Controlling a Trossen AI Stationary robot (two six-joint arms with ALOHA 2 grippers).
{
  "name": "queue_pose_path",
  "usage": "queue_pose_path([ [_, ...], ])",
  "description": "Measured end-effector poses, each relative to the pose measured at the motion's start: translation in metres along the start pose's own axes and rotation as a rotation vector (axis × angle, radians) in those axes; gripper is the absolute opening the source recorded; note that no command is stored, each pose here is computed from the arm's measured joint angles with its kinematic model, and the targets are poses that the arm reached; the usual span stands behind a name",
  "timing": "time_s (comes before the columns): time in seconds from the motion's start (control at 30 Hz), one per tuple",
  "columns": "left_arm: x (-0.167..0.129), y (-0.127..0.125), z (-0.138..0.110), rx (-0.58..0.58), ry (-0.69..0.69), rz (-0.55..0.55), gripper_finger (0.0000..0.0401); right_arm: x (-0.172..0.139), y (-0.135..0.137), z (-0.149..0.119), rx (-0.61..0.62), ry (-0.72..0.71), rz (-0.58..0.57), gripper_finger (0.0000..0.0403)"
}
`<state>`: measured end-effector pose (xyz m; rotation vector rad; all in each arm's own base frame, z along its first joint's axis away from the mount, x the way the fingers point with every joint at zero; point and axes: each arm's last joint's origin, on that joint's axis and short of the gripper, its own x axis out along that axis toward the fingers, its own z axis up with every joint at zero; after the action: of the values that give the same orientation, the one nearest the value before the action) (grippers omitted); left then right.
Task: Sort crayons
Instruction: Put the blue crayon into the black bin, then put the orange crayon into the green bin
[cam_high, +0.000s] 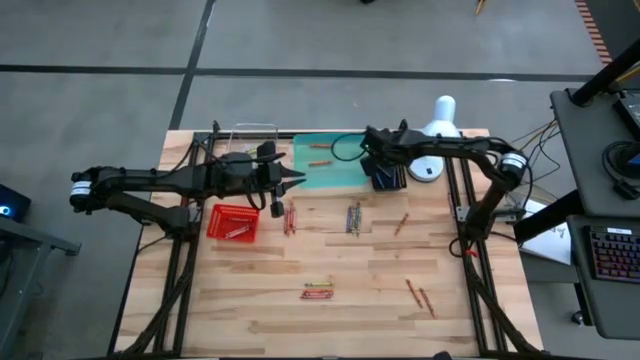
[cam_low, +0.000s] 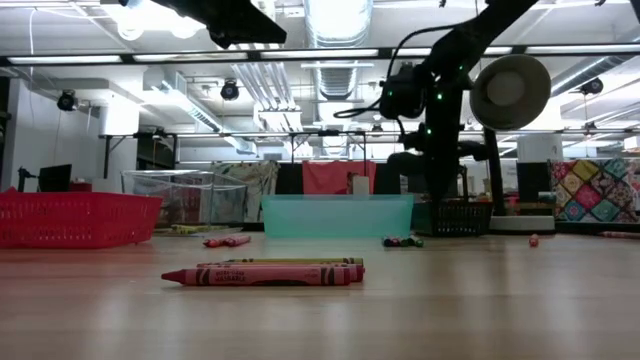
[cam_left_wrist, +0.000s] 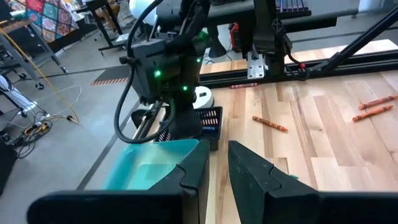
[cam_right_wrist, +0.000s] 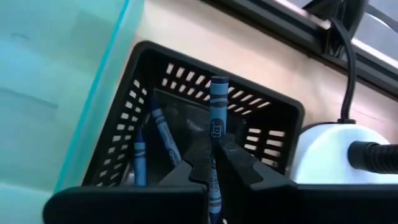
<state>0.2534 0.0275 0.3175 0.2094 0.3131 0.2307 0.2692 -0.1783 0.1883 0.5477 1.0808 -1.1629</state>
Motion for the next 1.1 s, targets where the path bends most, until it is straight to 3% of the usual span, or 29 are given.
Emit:
queue_pose_path([
  [0.2, 0.0, 0.0, 0.0, 0.0, 0.002, 0.0, 0.0043, 0.007, 0.003, 0.0, -0.007, 0.001, 0.0, 0.0021],
  [0.63, 0.0, 0.0, -0.002, 0.0, 0.018, -0.003, 0.0043, 0.002, 0.006, 0.0, -0.007, -0.013, 0.025, 0.0097],
  [1.1, 0.0, 0.0, -0.002, -0.027, 0.017, -0.003, 0.0043, -0.073, 0.028, -0.023, -0.097, -0.163, 0.222, 0.0083],
])
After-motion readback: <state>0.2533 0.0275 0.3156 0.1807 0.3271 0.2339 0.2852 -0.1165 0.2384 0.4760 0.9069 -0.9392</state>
